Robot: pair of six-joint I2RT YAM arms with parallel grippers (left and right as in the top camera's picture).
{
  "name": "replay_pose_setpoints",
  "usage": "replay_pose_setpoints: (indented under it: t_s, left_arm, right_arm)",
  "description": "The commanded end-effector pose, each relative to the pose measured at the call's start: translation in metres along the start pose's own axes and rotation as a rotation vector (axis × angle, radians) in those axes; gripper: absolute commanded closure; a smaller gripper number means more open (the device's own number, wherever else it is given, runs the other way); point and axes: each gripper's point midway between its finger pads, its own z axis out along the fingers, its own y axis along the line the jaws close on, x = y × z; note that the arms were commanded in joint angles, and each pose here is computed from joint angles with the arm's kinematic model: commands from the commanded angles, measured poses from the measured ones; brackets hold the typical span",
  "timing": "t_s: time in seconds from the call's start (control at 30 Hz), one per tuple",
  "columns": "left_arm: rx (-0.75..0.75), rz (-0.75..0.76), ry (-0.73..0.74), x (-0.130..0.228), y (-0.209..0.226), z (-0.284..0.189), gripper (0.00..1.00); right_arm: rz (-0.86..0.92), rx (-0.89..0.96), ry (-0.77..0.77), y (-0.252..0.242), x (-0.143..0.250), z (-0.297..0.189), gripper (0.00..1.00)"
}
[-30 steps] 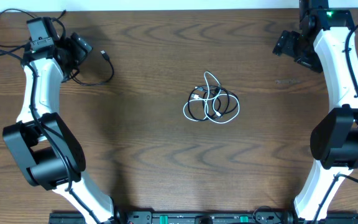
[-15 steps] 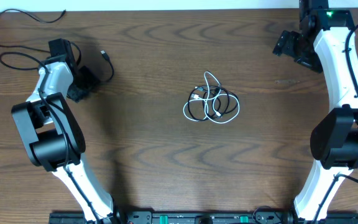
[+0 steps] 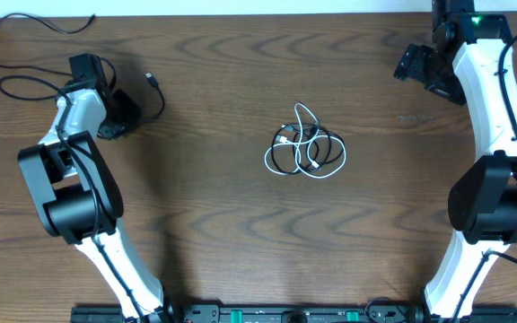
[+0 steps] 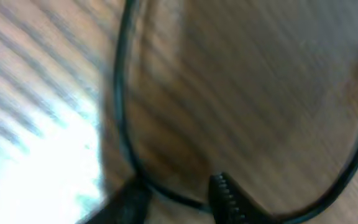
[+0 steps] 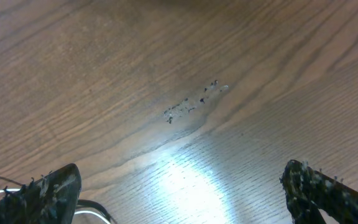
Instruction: Untangle cables
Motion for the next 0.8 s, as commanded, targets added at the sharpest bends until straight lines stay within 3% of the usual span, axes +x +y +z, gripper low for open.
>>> replay_pose_setpoints:
  t_s: [0.0,0.1,0.27,0.43,0.57,0.63,0.7,0.73,0.77]
  left_arm:
    - [0.021,-0.049,0.065,0.021,-0.009,0.027,0.8]
    - [0.091,-0.087,0.034,0.015,-0.031,0.027,0.92]
    - [0.343,-0.109,-0.011,0.001,-0.094,0.017,0.92]
    - [0.485,-0.217,-0.084,-0.02,-0.132,0.003,0.92]
    - [0.619,-0.178,-0.139,-0.036,-0.158,-0.017,0.92]
    - [0.656,-0.165,-0.177,-0.048,-0.166,-0.03,0.76]
    - [0.679,-0.16,-0.209,-0.06,-0.171,-0.045,0.73]
    - [0.69,-0.158,-0.224,-0.065,-0.173,-0.053,0.65]
    - [0.701,-0.156,-0.241,-0.071,-0.174,-0.061,0.47]
  right_arm:
    - [-0.001,0.016,-0.002,-0.004,-0.002,0.003,0.01]
    - [-0.002,0.015,-0.002,-0.004,-0.002,0.003,0.01]
    - [-0.002,0.015,-0.002,-0.004,-0.002,0.003,0.01]
    - [-0.002,0.015,-0.002,-0.004,-0.002,0.003,0.01]
    - [-0.002,0.015,-0.002,-0.004,-0.002,0.003,0.01]
    - [-0.002,0.015,-0.002,-0.004,-0.002,0.003,0.01]
    - [-0.002,0.015,-0.002,-0.004,-0.002,0.003,0.01]
    - [-0.002,0.015,-0.002,-0.004,-0.002,0.003,0.01]
    - [-0.002,0.015,-0.002,-0.004,-0.002,0.003,0.01]
